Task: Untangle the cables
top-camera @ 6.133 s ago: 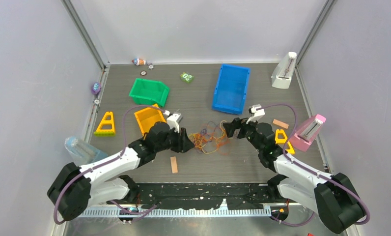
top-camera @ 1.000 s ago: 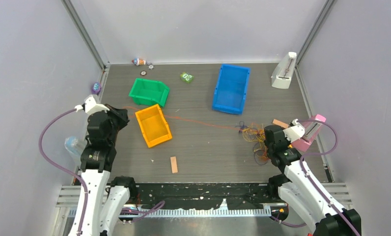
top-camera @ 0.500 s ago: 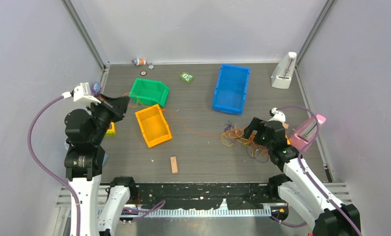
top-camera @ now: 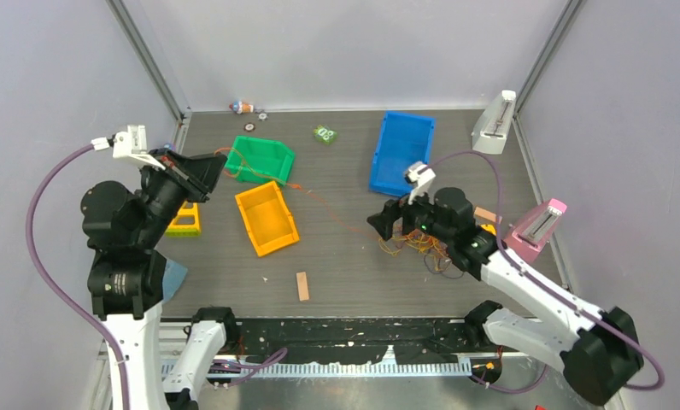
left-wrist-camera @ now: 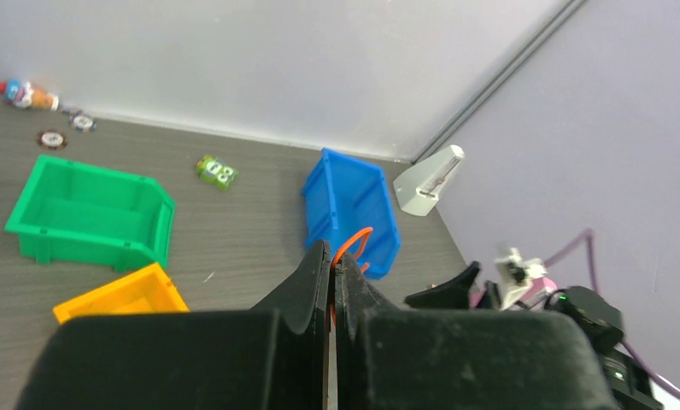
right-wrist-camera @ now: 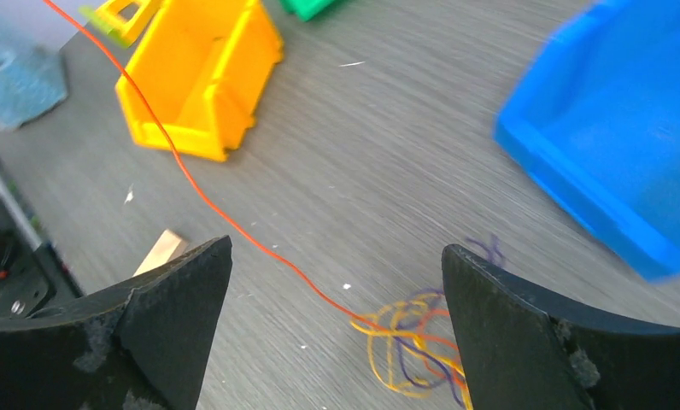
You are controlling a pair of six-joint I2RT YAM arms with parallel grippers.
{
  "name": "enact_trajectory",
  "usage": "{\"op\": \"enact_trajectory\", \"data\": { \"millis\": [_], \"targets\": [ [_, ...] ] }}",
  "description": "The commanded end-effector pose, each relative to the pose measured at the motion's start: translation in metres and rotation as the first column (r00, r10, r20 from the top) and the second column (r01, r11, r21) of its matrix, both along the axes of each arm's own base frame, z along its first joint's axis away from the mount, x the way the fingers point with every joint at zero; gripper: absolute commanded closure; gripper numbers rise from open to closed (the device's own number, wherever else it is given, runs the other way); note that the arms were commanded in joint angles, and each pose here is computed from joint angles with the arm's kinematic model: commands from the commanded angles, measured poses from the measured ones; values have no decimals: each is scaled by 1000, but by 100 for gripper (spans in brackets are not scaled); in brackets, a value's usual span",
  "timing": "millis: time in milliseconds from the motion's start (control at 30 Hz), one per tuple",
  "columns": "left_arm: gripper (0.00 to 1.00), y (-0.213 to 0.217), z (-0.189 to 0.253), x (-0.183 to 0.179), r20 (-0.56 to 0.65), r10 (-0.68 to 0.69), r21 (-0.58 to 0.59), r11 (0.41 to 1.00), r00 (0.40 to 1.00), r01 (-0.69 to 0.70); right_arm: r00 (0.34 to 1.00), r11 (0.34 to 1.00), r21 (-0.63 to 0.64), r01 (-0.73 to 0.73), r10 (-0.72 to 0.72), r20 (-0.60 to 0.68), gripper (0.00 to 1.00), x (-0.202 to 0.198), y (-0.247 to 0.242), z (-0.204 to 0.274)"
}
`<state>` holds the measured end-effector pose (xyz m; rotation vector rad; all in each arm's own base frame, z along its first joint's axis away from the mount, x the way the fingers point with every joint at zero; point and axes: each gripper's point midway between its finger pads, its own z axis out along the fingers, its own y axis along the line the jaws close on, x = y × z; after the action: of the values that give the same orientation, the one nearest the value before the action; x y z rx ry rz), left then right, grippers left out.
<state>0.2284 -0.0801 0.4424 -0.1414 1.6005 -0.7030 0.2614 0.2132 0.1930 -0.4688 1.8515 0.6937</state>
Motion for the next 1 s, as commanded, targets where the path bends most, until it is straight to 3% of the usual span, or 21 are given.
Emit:
{"op": "enact_trajectory", "data": {
  "millis": [0,167,233,267,300,333,367,500,600,700,833,967],
  "targets": [
    [100,-9,21,-12,50,-62,11,998,997,62,955,960,-4,-281,280,93,3,-11,57,22],
    [100,-12,32,-15,72,-77,-3,997,994,77,939,939,-48,-341,342,22,9,-9,88,-8],
    [100,-12,33,-14,70,-80,0,997,994,80,940,938,-58,-341,342,-5,20,-4,94,-15],
    [100,-12,32,-14,68,-79,1,997,995,79,942,940,-57,-337,337,-7,41,-2,96,-13],
    [100,-12,30,-12,64,-75,2,997,995,76,943,941,-52,-333,332,-21,54,-1,98,-15],
    [100,-11,26,-11,60,-70,2,998,996,70,944,943,-44,-330,330,-15,77,1,99,-9],
    [100,-11,21,-8,53,-69,-2,998,996,70,947,947,-29,-321,321,-7,90,1,100,-1],
    [100,-18,-25,9,-20,-109,-55,993,994,108,963,965,23,-263,261,71,95,3,91,56],
    [100,-41,-77,20,-116,-197,-76,979,974,189,961,970,65,-235,222,168,95,2,82,131],
    [100,-71,-102,25,-102,-287,-44,958,953,284,954,969,95,-229,204,220,95,-5,75,195],
    [100,-107,-110,23,-32,-393,8,919,919,394,965,970,125,-208,182,189,94,-3,75,221],
    [100,-133,-106,17,66,-494,39,869,867,493,977,972,144,-187,169,127,95,5,83,210]
  ]
}}
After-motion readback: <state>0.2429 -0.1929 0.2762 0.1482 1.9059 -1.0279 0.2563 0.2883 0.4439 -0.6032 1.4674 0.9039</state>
